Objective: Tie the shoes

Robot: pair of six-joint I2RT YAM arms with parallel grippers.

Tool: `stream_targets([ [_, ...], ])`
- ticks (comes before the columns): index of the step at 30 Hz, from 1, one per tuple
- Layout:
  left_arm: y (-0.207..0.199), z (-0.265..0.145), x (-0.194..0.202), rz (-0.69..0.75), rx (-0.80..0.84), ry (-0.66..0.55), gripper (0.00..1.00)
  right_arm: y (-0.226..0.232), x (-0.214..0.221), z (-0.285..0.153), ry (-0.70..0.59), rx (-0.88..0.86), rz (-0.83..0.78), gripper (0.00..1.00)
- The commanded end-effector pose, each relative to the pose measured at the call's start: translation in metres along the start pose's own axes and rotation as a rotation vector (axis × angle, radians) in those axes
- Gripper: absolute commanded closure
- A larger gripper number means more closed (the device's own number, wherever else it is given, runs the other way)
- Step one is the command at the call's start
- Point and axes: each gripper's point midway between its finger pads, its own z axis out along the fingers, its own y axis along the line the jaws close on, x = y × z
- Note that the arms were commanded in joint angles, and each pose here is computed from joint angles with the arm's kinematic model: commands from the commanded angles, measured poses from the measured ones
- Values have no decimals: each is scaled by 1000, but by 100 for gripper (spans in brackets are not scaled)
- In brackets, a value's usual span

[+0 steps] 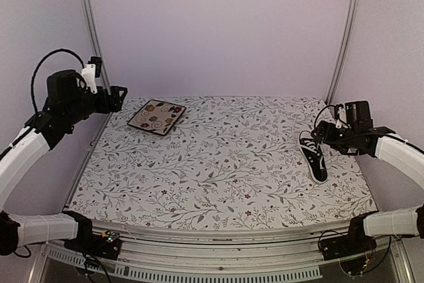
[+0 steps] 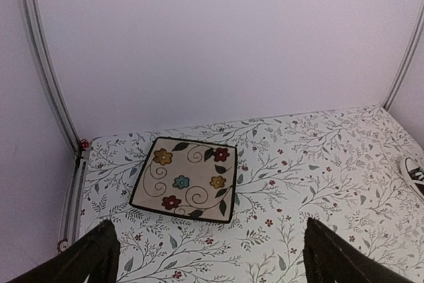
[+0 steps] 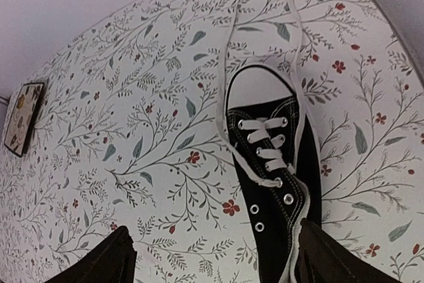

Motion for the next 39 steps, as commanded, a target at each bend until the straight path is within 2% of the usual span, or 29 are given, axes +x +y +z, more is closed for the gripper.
stream_targets([
  [1, 22, 20, 35, -22, -16, 123, 3, 4, 38, 16, 121, 45, 19, 16],
  [7, 28, 15, 41, -35, -25, 111, 3, -23, 73, 37, 230, 171, 59, 30],
  [13, 36, 13, 46, -19, -74, 126, 4, -51, 102, 48, 295, 292, 83, 38],
  [18, 38, 13, 49, -13, -84, 131, 3, -63, 92, 56, 265, 340, 98, 39],
  [23, 38, 14, 51, -11, -82, 142, 3, -67, 65, 66, 240, 290, 100, 36],
  [26, 39, 15, 52, -9, -86, 148, 3, -63, 59, 80, 260, 225, 68, 27],
  [30, 40, 14, 53, -4, -93, 148, 3, -55, 62, 100, 316, 171, 21, 28],
  [34, 39, 15, 53, -4, -89, 149, 3, -56, 67, 110, 341, 164, -3, 36],
  [39, 39, 17, 55, -5, -87, 157, 3, -56, 71, 110, 345, 161, -27, 57],
])
